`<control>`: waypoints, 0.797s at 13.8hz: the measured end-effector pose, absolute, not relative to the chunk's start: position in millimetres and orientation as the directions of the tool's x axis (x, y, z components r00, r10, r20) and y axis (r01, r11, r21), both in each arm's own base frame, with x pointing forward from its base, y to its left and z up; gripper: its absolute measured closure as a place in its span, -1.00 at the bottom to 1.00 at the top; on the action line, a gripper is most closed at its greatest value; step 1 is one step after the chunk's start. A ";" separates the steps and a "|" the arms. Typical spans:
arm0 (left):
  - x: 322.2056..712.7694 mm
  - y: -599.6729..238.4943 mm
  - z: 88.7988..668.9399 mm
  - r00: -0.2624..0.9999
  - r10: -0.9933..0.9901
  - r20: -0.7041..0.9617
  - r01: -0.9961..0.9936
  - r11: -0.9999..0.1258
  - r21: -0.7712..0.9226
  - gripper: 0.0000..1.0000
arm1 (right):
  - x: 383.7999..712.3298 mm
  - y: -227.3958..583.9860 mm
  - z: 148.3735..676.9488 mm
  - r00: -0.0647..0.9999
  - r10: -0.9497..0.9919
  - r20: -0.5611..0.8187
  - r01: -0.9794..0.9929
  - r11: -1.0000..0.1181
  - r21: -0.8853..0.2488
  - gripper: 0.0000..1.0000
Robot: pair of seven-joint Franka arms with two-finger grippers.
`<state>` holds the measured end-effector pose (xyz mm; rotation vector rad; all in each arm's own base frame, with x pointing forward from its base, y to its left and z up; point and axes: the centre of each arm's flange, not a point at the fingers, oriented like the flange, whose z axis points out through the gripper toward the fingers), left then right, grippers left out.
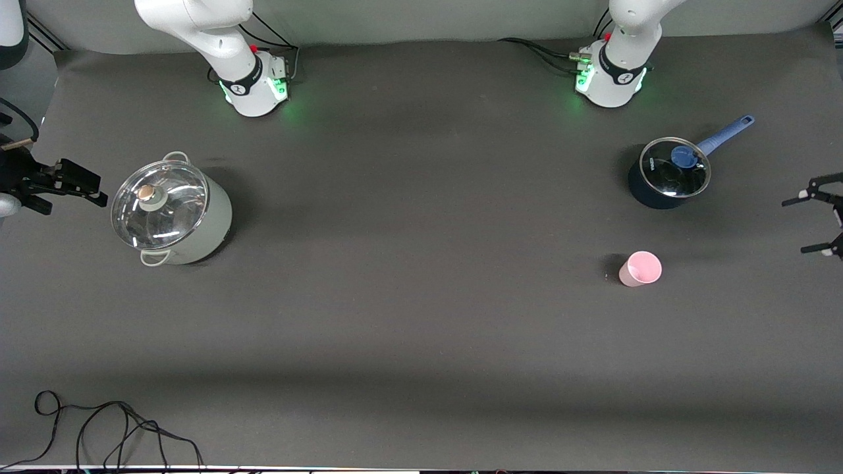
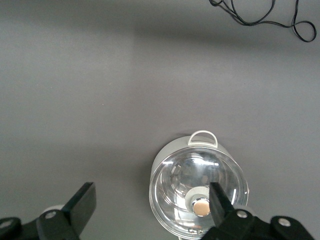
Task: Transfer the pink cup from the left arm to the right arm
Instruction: 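Move the left gripper down and sideways to the pink cup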
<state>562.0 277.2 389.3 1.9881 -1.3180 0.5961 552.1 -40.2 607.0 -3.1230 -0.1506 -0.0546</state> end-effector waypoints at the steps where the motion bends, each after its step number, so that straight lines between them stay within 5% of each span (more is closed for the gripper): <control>1: 564.8 285.2 361.3 0.348 -0.574 0.741 -0.937 -0.216 0.273 -0.98 | 552.1 -40.3 607.5 0.995 0.093 0.037 0.094 -0.996 -0.013 -1.00; 5: 567.5 292.8 246.9 0.198 -0.423 0.884 -0.980 -0.089 0.178 -0.98 | 552.2 -40.3 608.8 0.995 0.088 0.039 0.089 -0.996 -0.012 -1.00; 11: 568.0 259.9 147.8 0.061 -0.268 0.961 -0.998 -0.018 0.058 -0.99 | 552.5 -40.4 609.0 0.995 0.087 0.040 0.088 -0.996 -0.012 -1.00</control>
